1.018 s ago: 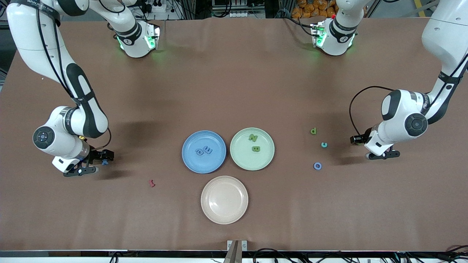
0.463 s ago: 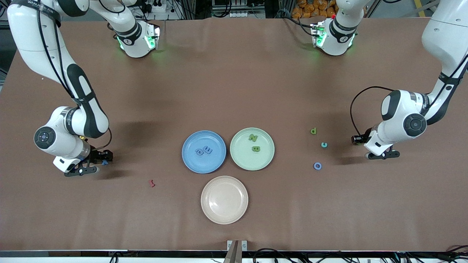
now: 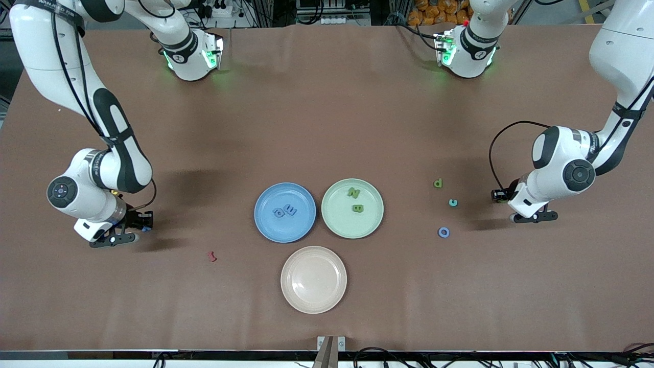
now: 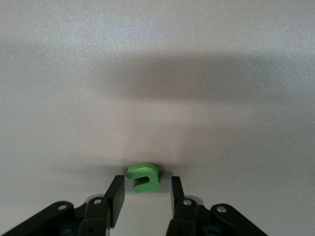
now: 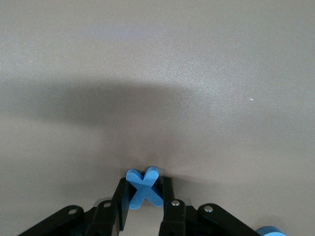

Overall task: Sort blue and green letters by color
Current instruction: 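Grasp the blue x with the right gripper while the left gripper grasps green u, then drop the x on the blue plate while the left gripper drops u on green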

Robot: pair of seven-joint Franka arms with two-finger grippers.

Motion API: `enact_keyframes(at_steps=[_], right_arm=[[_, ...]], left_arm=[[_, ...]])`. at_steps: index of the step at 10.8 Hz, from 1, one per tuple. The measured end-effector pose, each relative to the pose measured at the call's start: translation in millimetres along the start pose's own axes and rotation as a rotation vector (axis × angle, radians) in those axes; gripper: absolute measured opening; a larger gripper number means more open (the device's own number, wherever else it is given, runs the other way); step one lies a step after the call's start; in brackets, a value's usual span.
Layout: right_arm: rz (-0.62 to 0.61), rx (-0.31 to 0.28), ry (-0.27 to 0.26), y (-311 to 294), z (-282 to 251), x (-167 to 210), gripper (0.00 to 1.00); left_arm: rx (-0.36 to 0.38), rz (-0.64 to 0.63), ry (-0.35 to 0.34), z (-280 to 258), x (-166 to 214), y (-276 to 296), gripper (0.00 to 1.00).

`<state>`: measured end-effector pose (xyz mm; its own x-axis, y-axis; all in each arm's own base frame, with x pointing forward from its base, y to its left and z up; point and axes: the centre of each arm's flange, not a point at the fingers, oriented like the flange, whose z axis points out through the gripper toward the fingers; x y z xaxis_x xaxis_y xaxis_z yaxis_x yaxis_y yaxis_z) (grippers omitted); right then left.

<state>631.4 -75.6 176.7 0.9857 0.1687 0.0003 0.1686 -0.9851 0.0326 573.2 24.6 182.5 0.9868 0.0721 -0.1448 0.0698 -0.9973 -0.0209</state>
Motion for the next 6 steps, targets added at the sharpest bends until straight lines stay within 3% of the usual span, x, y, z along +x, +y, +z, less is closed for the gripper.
enact_keyframes(at_steps=[3,5,6], right_arm=[[0.013,0.027,0.007,-20.7,-2.6,8.2,0.31],[0.057,0.063,0.006,-62.5,-12.2,23.3,0.31],[0.083,0.076,0.008,-85.9,-18.2,29.5,0.31]], left_arm=[[0.007,0.011,0.000,3.0,-0.1,0.2,0.41],[0.011,0.016,0.003,3.2,0.2,0.0,0.28],[0.011,0.016,0.003,3.2,0.3,0.0,0.27]])
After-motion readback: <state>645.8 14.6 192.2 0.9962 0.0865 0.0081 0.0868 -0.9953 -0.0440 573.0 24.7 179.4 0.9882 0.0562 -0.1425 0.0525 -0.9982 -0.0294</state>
